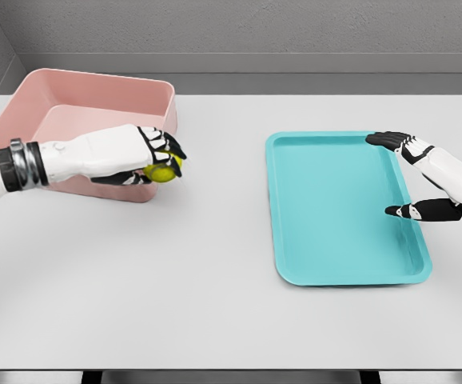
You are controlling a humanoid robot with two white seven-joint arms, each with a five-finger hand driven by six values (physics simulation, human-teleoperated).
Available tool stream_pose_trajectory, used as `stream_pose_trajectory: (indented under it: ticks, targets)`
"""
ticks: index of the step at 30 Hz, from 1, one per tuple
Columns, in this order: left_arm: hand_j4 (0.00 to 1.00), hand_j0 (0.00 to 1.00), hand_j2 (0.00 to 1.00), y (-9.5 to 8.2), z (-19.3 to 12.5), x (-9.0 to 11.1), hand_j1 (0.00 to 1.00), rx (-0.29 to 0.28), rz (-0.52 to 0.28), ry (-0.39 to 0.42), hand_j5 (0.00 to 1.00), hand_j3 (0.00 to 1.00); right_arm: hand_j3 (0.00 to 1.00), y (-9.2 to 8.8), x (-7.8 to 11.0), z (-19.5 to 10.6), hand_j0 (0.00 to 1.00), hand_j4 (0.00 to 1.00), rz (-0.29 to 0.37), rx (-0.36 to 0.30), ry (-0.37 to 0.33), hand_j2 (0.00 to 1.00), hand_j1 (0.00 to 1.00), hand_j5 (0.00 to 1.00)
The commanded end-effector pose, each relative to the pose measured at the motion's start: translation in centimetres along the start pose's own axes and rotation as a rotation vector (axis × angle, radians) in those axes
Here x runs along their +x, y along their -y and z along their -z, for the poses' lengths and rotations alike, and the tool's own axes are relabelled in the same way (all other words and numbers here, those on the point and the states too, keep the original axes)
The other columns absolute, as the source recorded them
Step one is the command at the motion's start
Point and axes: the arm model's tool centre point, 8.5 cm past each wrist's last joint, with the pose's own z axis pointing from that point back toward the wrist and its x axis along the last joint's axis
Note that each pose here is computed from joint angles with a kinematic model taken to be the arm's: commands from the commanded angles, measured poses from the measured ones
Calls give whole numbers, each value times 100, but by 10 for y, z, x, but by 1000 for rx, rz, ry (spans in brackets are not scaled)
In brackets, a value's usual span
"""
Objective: Put the tennis from the blue tray into the pink basket with both arms
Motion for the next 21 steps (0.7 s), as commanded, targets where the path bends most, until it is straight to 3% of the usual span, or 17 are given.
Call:
stream_pose_trajectory:
  ticks: [1,9,12,14,15,16,21]
  targets:
    - [58,58,58,2,-8,-15,58,11,-36,-46,58,58,100,1,0,0,100,100,6,-5,1,100,100,100]
    - [58,58,58,-4,-45,-70,58,61,-110,-227,58,58,100,1,0,0,100,100,6,-4,-1,100,100,100]
    - [60,60,60,2,-59,-85,60,60,-134,-287,60,60,100,0,-1,-1,100,100,8,-2,-2,100,100,100]
    - [65,65,65,6,-68,-95,65,57,-150,-329,65,65,100,0,-1,-1,100,100,8,-2,-2,100,100,100]
    - [79,79,79,8,-71,-98,79,60,-155,-340,79,79,100,-1,-1,-1,100,100,8,-2,-2,100,100,100]
    - [100,100,100,8,-74,-100,100,70,-168,-348,100,100,100,-1,-1,-1,100,100,8,-2,-2,100,100,100]
    - [100,100,100,4,-88,-104,100,84,-180,-371,100,100,100,-2,-6,-3,100,100,20,-4,-17,100,100,100]
